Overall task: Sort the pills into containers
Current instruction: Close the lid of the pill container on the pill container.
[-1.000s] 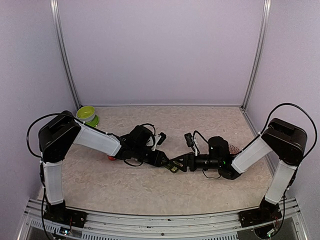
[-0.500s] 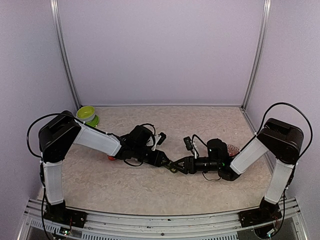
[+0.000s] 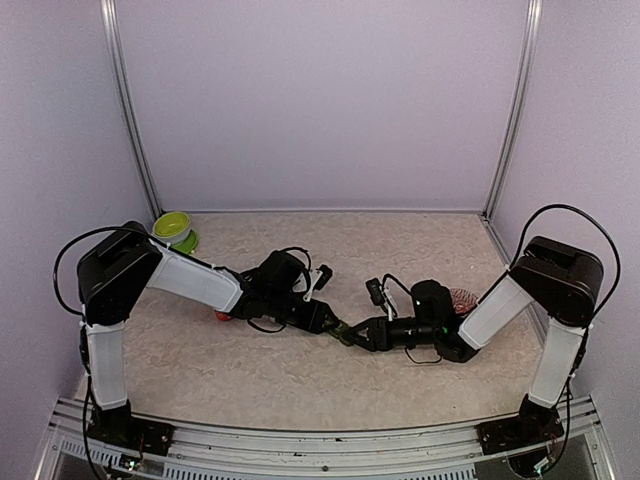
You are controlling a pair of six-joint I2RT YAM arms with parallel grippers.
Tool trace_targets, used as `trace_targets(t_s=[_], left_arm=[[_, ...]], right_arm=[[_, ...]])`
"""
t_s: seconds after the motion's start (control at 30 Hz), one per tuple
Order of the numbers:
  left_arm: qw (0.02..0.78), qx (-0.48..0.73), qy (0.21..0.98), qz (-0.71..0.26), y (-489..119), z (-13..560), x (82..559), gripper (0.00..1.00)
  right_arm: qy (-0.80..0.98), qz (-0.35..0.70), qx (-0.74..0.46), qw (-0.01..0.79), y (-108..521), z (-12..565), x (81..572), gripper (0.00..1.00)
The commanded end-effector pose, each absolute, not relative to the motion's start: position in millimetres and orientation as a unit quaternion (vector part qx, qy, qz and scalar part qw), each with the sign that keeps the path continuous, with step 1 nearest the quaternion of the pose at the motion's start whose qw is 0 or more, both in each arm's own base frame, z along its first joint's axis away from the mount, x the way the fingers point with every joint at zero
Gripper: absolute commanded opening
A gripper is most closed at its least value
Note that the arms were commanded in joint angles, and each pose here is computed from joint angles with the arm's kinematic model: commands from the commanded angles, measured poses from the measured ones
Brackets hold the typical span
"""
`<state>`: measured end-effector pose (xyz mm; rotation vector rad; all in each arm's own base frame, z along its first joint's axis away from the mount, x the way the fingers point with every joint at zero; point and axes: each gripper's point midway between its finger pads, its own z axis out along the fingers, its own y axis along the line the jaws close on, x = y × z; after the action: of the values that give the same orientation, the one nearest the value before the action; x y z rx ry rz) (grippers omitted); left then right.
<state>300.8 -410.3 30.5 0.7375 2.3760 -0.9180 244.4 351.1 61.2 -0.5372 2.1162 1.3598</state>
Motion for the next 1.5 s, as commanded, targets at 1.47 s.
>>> trace_targets(t_s=[1.47], left_arm=[[0.218, 0.250, 0.897, -0.292, -385, -1, 305, 0.51]], right_arm=[[0.776, 0.497, -0.262, 0.287, 373, 109, 234, 0.56]])
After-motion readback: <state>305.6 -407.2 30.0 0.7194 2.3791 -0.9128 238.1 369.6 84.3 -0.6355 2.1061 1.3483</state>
